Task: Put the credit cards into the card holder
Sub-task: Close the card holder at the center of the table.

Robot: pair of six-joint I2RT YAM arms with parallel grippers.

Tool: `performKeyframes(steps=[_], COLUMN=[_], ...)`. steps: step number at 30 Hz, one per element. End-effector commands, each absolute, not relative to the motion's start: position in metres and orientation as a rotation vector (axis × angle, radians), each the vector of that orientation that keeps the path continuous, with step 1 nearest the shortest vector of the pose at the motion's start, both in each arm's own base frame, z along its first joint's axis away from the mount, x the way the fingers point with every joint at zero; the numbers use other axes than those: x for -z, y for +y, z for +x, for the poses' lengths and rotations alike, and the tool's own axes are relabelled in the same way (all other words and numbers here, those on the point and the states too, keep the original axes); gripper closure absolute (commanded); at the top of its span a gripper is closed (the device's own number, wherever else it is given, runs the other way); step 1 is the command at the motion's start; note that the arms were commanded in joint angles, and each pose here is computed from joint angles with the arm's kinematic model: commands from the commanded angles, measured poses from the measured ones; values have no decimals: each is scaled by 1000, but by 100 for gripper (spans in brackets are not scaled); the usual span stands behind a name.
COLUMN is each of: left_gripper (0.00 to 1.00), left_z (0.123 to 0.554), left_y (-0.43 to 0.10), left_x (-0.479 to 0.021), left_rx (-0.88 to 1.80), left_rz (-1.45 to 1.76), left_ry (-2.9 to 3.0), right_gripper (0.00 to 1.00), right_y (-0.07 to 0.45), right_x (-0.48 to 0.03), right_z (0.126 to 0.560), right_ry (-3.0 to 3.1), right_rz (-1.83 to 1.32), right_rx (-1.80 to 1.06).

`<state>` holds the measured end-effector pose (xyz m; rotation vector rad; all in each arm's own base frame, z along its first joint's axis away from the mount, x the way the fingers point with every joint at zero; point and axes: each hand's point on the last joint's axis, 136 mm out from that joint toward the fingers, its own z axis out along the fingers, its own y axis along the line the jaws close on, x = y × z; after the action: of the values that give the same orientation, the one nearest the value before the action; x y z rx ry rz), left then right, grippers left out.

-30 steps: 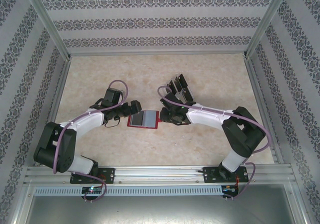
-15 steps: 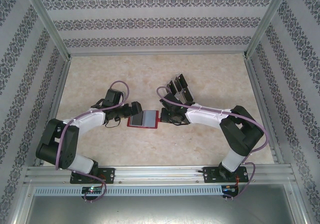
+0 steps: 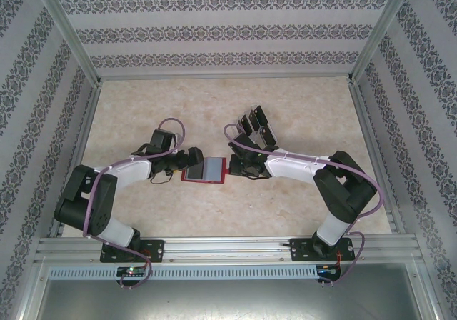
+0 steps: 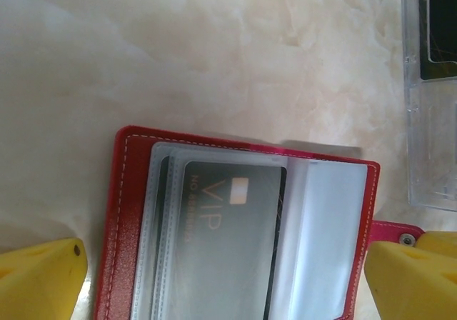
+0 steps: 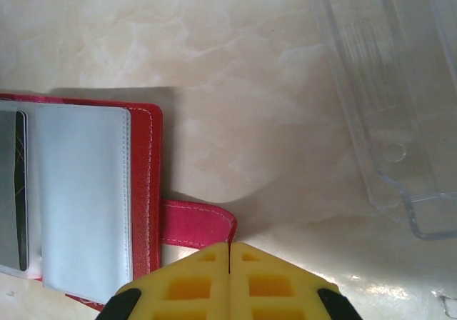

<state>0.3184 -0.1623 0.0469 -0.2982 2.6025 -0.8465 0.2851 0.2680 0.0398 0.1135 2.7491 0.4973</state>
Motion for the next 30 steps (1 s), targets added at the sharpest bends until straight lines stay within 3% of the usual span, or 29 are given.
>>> performKeyframes(steps=[1, 15, 30], left_gripper=[0, 0, 0], left_z=[318, 311, 305], left_y=[-188, -227, -291], left_x=[-73, -126, -118], left_rx=[1010, 1191, 1256], left_rz=[-215, -160, -120], left_ry=[2522, 2363, 2344], right_gripper=[100, 100, 100], right_y=[271, 278, 245], right_x=[-37, -37, -42], right_z=[282, 277, 258], right_ry=[2760, 2751, 2730], right_rz=[96, 52, 122], right_rx=[-525, -603, -602])
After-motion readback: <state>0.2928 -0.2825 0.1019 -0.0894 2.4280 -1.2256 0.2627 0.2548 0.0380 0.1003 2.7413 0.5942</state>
